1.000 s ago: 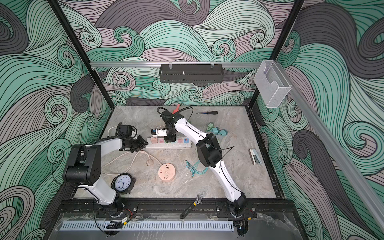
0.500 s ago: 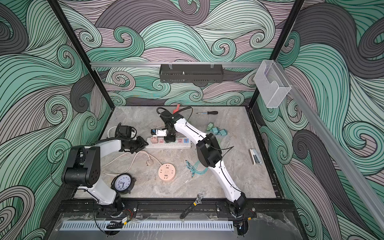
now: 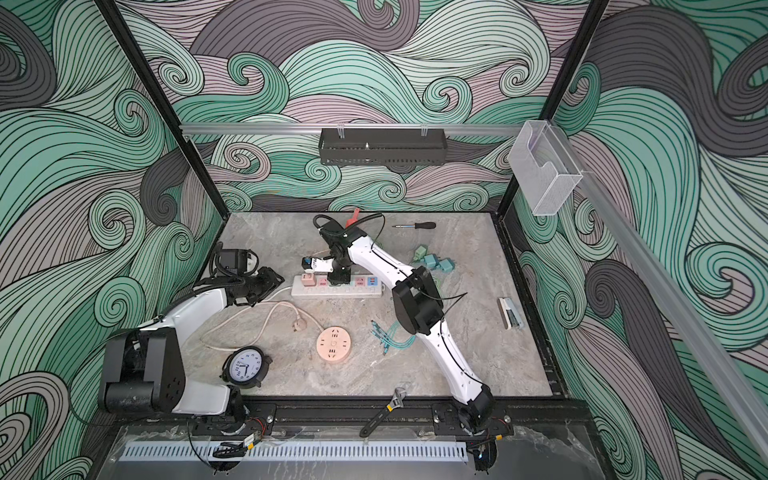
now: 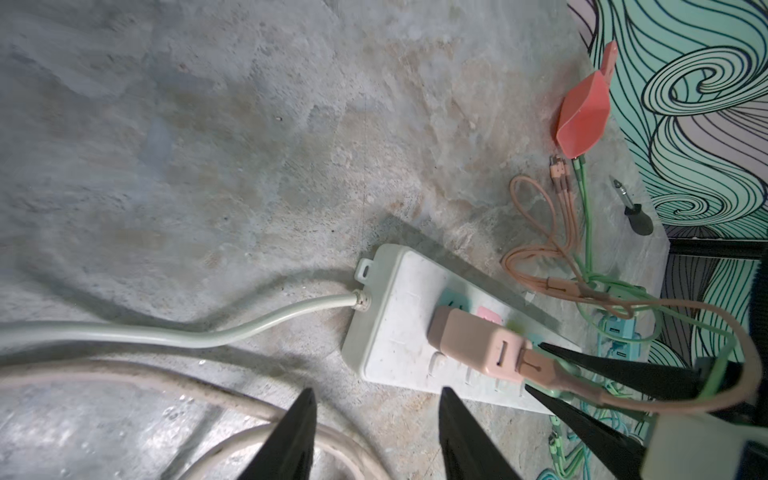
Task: Insert the plug
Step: 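Push the charger into the yellow socket and open the right gripper, then lift the open right gripper off the strip and swing it toward the chargers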
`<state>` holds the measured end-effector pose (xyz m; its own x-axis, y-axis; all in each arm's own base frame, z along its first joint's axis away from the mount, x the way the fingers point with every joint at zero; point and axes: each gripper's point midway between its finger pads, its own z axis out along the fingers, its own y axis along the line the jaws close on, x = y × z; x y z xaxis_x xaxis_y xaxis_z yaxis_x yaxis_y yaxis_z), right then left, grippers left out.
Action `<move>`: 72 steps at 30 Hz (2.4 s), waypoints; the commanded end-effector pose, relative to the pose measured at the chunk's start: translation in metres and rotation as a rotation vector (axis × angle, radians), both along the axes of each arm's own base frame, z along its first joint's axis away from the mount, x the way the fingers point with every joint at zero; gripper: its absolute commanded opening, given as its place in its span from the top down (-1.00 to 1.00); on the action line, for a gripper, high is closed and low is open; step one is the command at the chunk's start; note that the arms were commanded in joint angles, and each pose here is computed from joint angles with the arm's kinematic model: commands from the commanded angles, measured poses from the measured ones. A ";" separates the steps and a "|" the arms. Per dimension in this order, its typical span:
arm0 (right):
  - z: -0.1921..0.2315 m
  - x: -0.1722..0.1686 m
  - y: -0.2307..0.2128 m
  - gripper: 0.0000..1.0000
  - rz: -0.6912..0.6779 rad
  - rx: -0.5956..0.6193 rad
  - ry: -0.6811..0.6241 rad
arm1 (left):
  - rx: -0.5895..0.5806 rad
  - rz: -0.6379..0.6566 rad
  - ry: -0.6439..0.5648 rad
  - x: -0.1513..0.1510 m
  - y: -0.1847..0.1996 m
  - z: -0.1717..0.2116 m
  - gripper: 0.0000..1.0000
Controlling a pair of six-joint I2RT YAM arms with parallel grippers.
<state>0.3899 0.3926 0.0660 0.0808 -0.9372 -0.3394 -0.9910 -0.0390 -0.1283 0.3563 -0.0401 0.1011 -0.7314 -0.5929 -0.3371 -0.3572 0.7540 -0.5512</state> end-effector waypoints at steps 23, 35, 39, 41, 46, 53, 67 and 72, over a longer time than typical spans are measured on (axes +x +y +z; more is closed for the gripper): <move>0.046 -0.018 -0.036 -0.98 -0.156 0.047 0.023 | -0.014 0.026 -0.075 -0.026 0.015 0.046 -0.11; 0.037 -0.053 -0.063 -0.98 -0.130 -0.002 0.108 | 0.001 0.032 -0.281 -0.033 0.016 0.114 -0.15; 0.032 -0.059 -0.063 -0.98 -0.110 -0.003 0.141 | 0.012 0.023 -0.313 -0.038 0.016 0.130 -0.19; 0.030 -0.060 -0.060 -0.98 -0.104 0.002 0.152 | 0.011 0.013 -0.317 -0.040 0.014 0.135 -0.19; 0.028 -0.068 -0.053 -0.98 -0.071 0.002 0.231 | -0.002 -0.007 -0.323 -0.043 0.010 0.139 -0.20; 0.024 -0.084 -0.051 -0.98 -0.028 0.012 0.320 | 0.004 -0.029 -0.330 -0.045 0.008 0.145 -0.20; 0.059 -0.110 -0.047 -0.95 0.006 0.146 0.429 | -0.001 -0.056 -0.320 -0.047 0.005 0.139 -0.20; 0.085 -0.114 -0.051 -0.91 -0.018 0.249 0.424 | 0.003 -0.068 -0.321 -0.048 0.004 0.137 -0.20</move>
